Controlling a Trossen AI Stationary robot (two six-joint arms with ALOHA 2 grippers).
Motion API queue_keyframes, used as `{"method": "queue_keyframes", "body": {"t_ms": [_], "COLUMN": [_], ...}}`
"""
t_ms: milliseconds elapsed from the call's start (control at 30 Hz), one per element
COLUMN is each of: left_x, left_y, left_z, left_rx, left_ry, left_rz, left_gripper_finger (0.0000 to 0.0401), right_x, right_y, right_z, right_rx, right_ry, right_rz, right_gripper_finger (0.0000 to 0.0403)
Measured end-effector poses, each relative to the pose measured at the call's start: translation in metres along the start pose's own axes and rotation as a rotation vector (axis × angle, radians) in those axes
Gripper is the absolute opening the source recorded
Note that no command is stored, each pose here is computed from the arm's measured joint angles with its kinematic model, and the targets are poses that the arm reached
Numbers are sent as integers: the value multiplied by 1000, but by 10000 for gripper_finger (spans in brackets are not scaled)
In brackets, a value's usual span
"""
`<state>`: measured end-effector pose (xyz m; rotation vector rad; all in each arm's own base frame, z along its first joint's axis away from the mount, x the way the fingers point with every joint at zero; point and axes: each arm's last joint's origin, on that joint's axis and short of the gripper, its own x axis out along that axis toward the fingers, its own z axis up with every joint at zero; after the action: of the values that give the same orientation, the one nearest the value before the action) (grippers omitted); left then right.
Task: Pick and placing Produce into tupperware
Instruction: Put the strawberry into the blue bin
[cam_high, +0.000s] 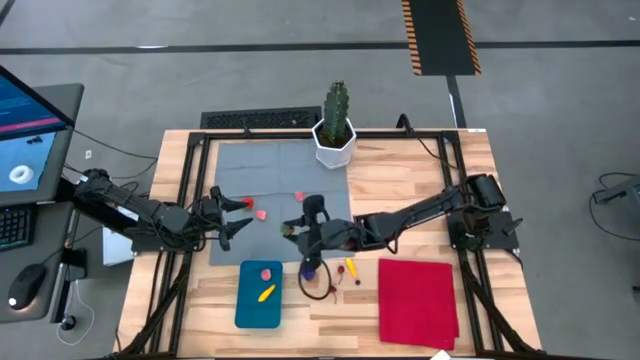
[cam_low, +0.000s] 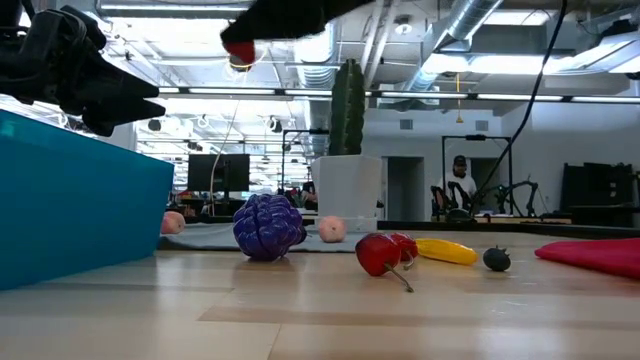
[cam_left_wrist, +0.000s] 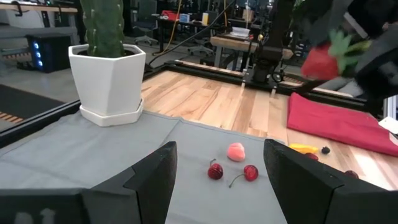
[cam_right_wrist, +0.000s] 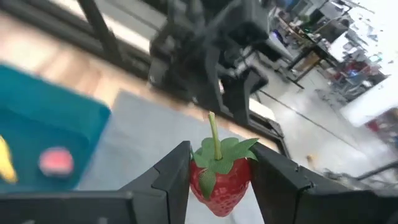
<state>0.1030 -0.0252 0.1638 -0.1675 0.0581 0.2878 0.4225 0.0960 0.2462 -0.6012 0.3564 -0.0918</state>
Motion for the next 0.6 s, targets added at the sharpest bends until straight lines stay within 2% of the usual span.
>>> {"method": "queue_keyframes", "body": {"t_ms": [167,300,400,500,600], "left_x": [0,0,0,0,0], "left_y": [0,0,1,1,2], "left_z": [-1,-2,-2,-2,-2], "left_rx": [-2,6,12,13,18], "left_ry": [5,16,18,12,15], "left_rz": [1,2,10,37,46], "left_gripper_finger": [231,231,231,231,231], "right_x": [-1,-3,3,17,31], "right_y": [-1,3,12,31,43], "right_z": [14,19,23,19,19], "right_rx": [228,384,453,474,482], "right_ry": [-96,-122,-130,-43,44], "right_rz": [201,331,377,457,489], "right_gripper_finger": [166,167,171,171,166]}}
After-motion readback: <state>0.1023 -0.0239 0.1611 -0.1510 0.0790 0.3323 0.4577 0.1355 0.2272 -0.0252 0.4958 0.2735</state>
